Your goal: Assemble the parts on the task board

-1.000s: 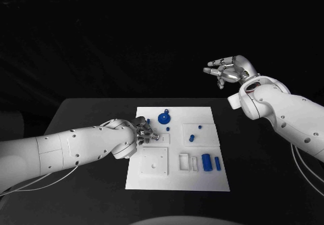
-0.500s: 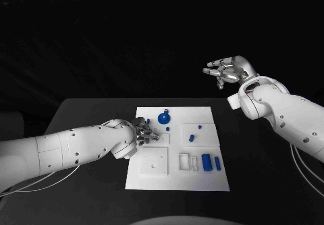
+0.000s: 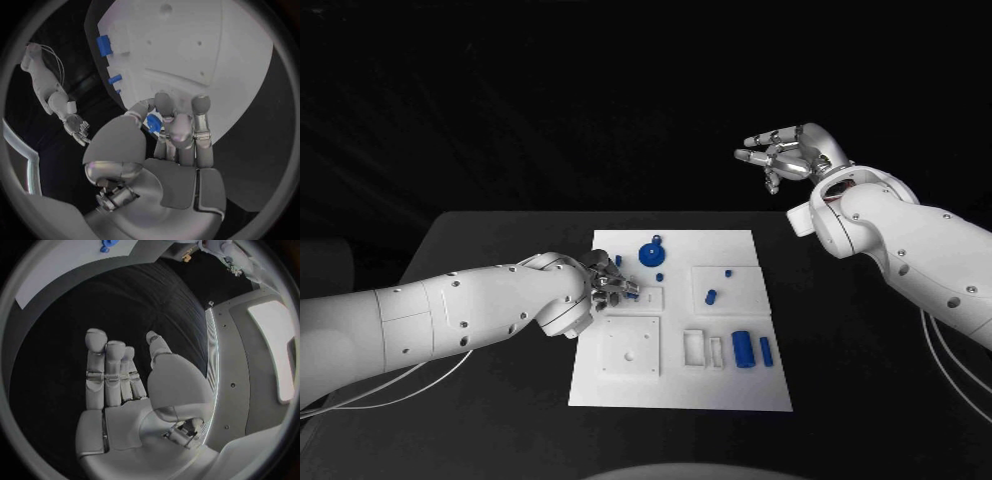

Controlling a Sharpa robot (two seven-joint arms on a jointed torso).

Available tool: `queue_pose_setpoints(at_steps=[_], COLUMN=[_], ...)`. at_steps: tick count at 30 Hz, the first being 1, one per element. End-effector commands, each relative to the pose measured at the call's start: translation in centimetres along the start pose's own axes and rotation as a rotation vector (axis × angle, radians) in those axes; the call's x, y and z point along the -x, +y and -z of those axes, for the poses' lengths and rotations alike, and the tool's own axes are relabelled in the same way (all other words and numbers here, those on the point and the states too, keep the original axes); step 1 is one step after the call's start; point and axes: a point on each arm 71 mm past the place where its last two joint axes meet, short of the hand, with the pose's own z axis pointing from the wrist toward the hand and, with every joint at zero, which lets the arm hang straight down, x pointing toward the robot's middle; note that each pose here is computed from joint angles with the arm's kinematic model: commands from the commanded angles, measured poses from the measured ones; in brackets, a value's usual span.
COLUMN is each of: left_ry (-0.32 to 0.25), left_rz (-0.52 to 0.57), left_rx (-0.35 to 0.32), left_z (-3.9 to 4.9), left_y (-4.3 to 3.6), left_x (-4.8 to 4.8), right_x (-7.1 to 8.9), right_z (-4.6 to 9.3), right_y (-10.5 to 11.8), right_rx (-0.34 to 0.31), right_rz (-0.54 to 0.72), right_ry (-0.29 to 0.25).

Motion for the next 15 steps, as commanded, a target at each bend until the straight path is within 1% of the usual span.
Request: queue_pose_setpoints(at_steps=[1,7,15], left_ry=[0.016,0.020,0.044], left_rz=[-0.004,-0.017,-0.046], left_rx=[0.003,0.006,0.004], left_z=[0.01,-0.02,-0.03], left_y=[-0.15,-0.18,-0.42], left_x=[-0.08,-0.02,-0.25], right_x=[-0.15,-0.17,-0.21], right_z=[-0.03,-0.04,-0.06], right_y=[0.06,0.03,0.00], right_rx=[0.003,0.001,0.000], right_rz=[0.010,0.011,0.011], right_ry=[0.013,0.015,0.017])
